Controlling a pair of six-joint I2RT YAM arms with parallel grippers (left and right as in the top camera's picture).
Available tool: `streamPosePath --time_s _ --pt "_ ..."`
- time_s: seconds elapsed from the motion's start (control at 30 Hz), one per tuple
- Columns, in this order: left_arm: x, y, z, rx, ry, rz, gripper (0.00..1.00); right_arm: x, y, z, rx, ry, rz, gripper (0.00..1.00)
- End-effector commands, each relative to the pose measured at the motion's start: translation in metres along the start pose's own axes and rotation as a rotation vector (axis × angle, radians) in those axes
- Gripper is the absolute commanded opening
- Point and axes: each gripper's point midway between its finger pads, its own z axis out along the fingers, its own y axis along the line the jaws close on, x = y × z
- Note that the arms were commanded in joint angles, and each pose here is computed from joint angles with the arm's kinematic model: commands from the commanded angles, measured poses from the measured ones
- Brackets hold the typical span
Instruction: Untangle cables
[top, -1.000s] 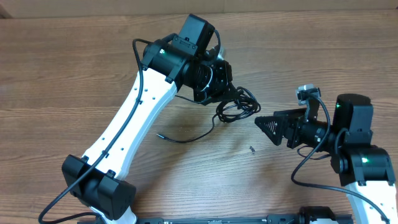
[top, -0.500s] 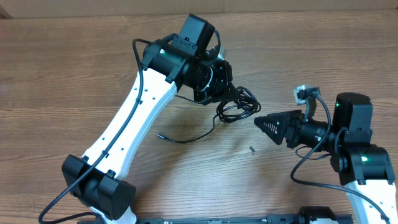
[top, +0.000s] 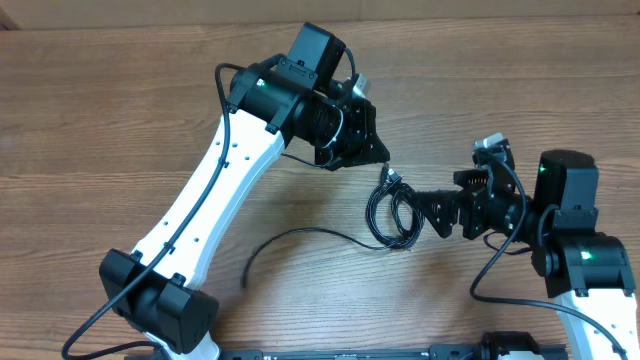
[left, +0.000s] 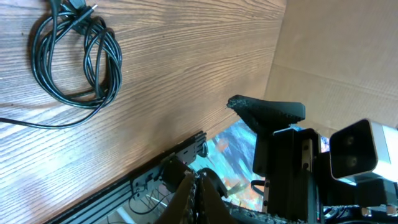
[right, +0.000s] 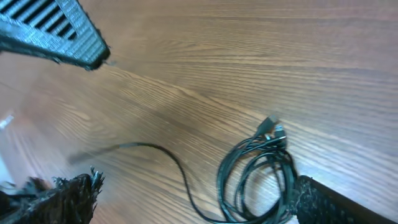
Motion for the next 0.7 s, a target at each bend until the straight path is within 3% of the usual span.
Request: streamPosePath --time_s 0.0,0.03,0.1,0.17,0.23,0.4,0.5,0.6,0.67 --pt "-0.010 0.002 -0.005 -0.063 -0.075 0.169 0.04 -0.001 -0.014 -0.006 0.102 0.015 -0.062 1.00" --pt "-0.011 0.007 -0.005 -0.100 -0.086 0.245 0.06 0.002 -0.021 -0.007 0.143 0.032 -0.050 1.00" --pt "-0.012 0.016 -0.003 -0.170 -0.098 0.330 0.22 0.008 -0.033 -0.009 0.213 0.056 -0.023 1.00" --pt "-0.017 0.032 -0.001 -0.283 -0.130 0.363 0.39 0.012 -0.047 -0.013 0.299 0.070 0.030 1.00" --pt "-0.020 0.044 0.000 -0.369 -0.157 0.372 0.48 0.015 -0.059 -0.018 0.380 0.075 0.081 1.00" --pt "-0.021 0.063 0.009 -0.517 -0.179 0.430 0.59 0.019 -0.079 -0.027 0.514 0.059 0.197 1.00" --pt "-0.020 0.073 0.014 -0.568 -0.178 0.439 0.64 0.019 -0.080 -0.028 0.523 0.052 0.225 1.00" --pt "-0.020 0.084 0.020 -0.591 -0.164 0.424 0.76 0.019 -0.080 -0.028 0.524 0.050 0.230 1.00" --pt "-0.020 0.093 0.028 -0.600 -0.155 0.387 0.78 0.019 -0.081 -0.028 0.527 0.050 0.230 1.00"
